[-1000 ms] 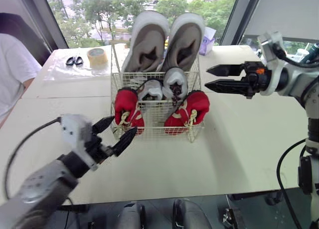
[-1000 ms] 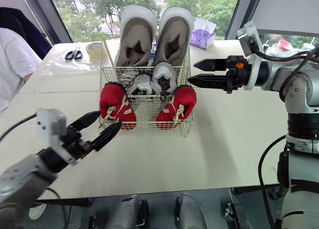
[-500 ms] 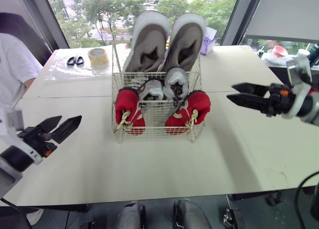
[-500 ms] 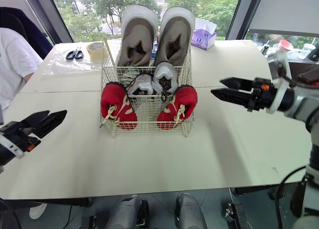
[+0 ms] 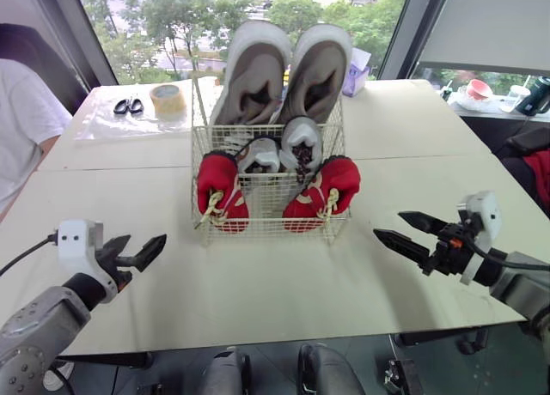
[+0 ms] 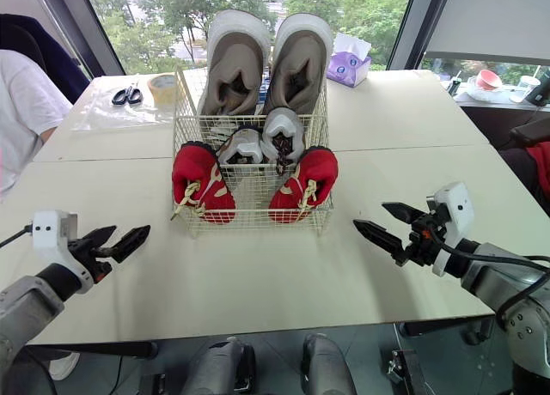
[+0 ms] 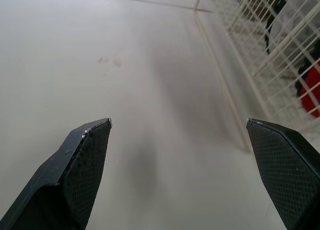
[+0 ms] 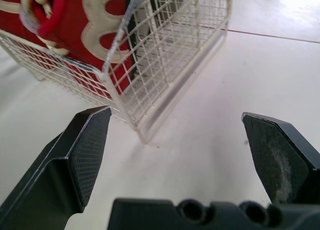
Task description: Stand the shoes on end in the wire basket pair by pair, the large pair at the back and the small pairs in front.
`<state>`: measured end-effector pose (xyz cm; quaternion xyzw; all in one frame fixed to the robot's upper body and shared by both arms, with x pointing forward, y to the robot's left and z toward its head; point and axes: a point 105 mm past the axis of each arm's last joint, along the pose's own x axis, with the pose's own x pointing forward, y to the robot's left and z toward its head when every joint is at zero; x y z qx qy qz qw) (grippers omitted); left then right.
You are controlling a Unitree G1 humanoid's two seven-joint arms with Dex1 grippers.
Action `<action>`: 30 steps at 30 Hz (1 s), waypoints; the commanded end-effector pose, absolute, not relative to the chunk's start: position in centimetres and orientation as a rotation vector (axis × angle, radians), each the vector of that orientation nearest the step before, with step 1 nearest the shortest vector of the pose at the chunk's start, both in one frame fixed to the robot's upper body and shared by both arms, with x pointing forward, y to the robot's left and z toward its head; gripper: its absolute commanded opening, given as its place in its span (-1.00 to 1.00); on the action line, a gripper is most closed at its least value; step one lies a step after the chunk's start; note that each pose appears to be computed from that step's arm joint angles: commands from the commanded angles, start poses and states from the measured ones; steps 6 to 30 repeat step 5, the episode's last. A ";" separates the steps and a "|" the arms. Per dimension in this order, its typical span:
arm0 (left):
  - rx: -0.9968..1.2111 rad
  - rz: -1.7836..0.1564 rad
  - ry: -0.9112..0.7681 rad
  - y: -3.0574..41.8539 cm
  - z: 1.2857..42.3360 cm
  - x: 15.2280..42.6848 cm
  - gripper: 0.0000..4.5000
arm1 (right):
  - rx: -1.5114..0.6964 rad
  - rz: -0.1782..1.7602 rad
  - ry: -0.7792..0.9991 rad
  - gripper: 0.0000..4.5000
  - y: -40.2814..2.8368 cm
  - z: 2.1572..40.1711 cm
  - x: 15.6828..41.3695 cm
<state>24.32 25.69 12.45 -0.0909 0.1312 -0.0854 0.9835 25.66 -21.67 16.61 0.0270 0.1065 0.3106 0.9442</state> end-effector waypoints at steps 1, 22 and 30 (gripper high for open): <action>-0.151 -0.173 0.221 25.4 13.0 24.1 0.96 | 0.030 0.619 0.172 1.00 -21.8 17.2 25.8; -0.176 -0.154 0.199 25.2 12.9 24.3 0.96 | 0.022 0.622 0.183 1.00 -21.9 16.7 25.8; -0.176 -0.154 0.199 25.2 12.9 24.3 0.96 | 0.022 0.622 0.183 1.00 -21.9 16.7 25.8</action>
